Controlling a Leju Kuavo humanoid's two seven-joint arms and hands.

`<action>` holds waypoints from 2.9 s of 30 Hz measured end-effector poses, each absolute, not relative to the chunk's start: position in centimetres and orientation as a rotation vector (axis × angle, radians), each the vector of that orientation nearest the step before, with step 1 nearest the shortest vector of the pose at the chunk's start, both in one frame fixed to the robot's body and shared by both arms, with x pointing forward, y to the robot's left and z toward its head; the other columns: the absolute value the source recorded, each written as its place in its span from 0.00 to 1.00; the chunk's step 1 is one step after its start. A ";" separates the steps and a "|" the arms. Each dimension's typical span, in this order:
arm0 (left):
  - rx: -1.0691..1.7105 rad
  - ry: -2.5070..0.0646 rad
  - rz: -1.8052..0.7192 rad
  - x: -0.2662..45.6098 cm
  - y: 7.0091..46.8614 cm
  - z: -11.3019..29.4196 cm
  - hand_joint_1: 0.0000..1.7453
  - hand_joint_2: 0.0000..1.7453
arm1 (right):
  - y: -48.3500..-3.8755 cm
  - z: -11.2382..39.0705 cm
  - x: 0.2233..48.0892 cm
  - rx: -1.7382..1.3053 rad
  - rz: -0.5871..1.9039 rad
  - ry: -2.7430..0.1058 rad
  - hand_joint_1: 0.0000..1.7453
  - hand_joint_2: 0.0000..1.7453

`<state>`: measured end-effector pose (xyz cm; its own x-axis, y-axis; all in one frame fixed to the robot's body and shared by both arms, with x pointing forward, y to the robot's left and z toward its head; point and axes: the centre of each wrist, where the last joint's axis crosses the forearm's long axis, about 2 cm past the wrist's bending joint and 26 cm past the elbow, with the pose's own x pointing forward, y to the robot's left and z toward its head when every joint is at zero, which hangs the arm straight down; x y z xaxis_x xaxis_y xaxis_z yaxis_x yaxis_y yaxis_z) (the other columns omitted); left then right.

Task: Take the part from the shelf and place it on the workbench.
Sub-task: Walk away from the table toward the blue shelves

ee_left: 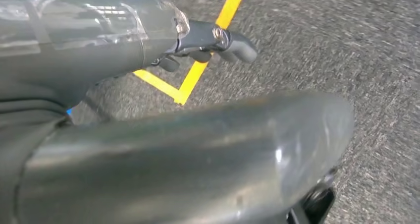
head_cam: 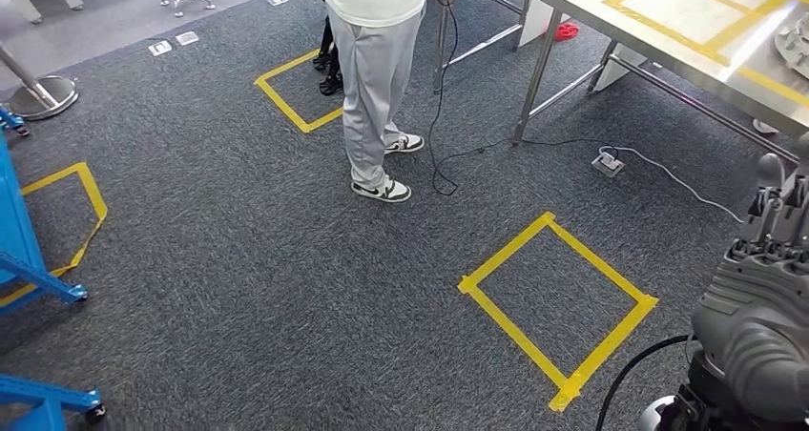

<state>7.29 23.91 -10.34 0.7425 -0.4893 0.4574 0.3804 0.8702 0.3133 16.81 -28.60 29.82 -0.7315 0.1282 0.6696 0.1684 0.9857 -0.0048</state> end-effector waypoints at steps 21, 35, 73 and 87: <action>0.215 -0.563 -0.420 7.4 23.8 -10.3 0.00 0.00 | -28.5 29.6 16.8 -0.119 -0.011 -2.354 0.00 0.00; 0.211 -0.567 -0.377 7.2 23.8 -10.3 0.00 0.00 | -28.6 29.5 16.8 -0.112 0.009 -2.347 0.00 0.00; 0.170 -0.484 -0.334 6.9 23.4 -10.4 0.00 0.00 | -28.5 29.2 16.5 -0.081 -0.086 -2.352 0.00 0.00; 0.160 -0.484 -0.329 6.9 23.0 -10.3 0.00 0.00 | -28.7 29.1 16.6 -0.074 -0.086 -2.343 0.00 0.00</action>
<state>6.92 23.01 -10.33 0.8342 -0.3464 0.4290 0.2716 0.9353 0.2270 16.56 -28.66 29.11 -0.6977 0.0272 0.7159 0.0799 0.9960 0.0400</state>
